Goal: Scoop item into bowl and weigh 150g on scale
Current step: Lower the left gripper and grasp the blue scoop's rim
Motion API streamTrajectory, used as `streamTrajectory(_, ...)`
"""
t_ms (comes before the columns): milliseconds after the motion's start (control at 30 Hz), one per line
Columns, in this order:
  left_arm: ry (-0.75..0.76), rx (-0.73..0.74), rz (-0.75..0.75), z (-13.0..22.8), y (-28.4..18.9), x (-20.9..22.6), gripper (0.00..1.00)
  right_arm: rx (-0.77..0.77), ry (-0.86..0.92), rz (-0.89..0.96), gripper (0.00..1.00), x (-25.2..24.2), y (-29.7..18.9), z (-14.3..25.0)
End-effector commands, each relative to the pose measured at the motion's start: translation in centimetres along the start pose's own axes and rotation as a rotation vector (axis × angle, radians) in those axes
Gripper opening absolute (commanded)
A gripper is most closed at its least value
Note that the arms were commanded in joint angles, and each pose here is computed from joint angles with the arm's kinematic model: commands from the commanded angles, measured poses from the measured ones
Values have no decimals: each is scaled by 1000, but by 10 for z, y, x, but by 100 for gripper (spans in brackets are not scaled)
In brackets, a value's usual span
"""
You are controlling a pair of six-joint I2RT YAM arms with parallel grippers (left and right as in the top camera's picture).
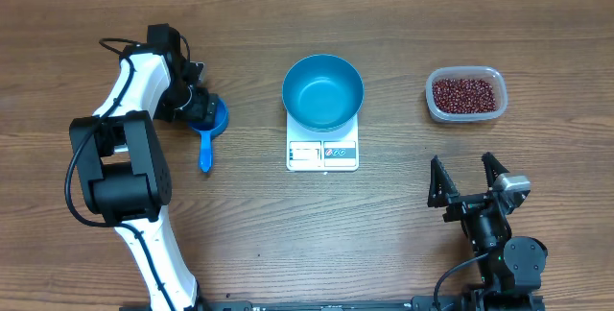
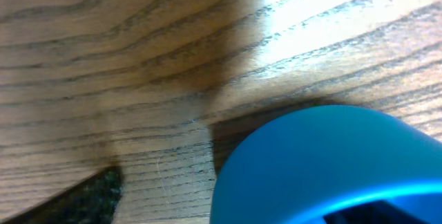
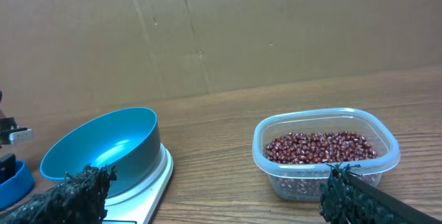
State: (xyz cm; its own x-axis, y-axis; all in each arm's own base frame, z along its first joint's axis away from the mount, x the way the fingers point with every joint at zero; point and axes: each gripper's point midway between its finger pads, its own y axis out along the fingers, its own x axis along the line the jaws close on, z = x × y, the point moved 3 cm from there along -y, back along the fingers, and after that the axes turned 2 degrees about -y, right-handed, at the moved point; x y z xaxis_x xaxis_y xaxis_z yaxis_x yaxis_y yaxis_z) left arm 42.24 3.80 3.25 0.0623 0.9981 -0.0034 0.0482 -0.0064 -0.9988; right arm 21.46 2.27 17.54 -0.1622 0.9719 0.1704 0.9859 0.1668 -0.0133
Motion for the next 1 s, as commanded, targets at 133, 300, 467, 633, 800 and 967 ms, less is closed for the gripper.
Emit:
streamTrajectory(133,11,4,1,-3,6,2,61,-4,-9,-1,100,-1,0,2)
streamTrajectory(300,11,4,1,-3,6,2,45,-4,-9,-1,100,-1,0,2)
streamTrajectory(467,11,4,1,-3,6,2,27,-4,-9,-1,100,-1,0,2)
streamTrajectory(633,11,4,1,-3,6,2,11,-4,-9,-1,100,-1,0,2)
streamTrajectory(800,11,7,2,-2,6,2,4,-4,-9,-1,100,-1,0,2)
streamTrajectory(967,11,16,3,0,6,2,4,-4,-9,-1,100,-1,0,2)
